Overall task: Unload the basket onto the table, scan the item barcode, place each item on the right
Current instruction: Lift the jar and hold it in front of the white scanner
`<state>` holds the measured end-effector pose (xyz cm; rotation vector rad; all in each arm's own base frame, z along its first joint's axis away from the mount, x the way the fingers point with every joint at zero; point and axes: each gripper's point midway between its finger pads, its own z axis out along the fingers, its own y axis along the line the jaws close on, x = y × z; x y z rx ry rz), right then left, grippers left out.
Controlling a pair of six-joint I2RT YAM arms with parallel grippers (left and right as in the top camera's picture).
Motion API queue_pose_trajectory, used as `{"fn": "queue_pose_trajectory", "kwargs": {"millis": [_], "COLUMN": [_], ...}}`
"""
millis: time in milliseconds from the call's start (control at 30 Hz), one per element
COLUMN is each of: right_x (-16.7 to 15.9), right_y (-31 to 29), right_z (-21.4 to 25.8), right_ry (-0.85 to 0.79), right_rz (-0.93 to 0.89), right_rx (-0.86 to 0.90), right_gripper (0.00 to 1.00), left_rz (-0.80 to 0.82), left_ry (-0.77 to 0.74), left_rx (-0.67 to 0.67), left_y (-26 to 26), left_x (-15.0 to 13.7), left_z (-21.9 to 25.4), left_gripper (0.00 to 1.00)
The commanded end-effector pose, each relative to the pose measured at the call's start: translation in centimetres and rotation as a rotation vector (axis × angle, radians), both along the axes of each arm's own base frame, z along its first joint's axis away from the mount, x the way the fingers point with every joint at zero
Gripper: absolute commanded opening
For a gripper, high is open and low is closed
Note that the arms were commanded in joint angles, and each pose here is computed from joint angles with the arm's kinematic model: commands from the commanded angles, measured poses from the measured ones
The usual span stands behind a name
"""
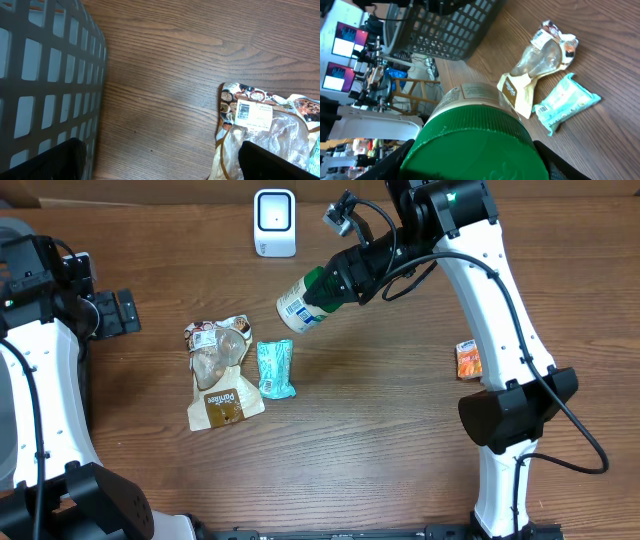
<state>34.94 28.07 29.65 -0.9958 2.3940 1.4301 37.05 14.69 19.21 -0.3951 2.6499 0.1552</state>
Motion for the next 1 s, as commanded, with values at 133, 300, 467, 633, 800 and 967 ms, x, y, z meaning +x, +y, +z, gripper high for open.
{"fn": "queue_pose_trajectory", "kwargs": {"millis": [133,300,467,633,800,967], "right_x": [-3.7,-5.4,-5.2,0.5,11.0,19.0], "right_y": [-0.6,-1.2,-1.6,-1.9,-2.0,-0.6], "right_z": [7.8,10.1,10.2,6.8,4.0,2.7], "right_ry": [-0.166,-0.210,-0.192,-0.237,-0.579,-0.878], "right_rz": [0.035,0.028,-0.023,-0.290,-0.660,-0.795], "right_rx": [0.139,0.156,0.115,-0.127,-0.422,-0.503], "right_gripper": [0.37,0.36,0.30,0.29,0.30,0.30], "left_rz": [0.026,0.026,0.026,0.026,0.026,0.026], "left_ry": [-0.006,-0.006,-0.006,-0.006,-0.006,-0.006], "left_rx": [0.002,0.002,0.002,0.002,0.002,0.002], "left_y": [0.5,0.5,0.5,0.5,0.5,0.5], "left_x": [-0.2,-0.2,-0.2,-0.2,-0.2,-0.2], "left_z": [0.1,0.1,0.1,0.1,0.1,0.1], "left_gripper": [1.00,0.99,0.99,1.00,0.99,1.00]}}
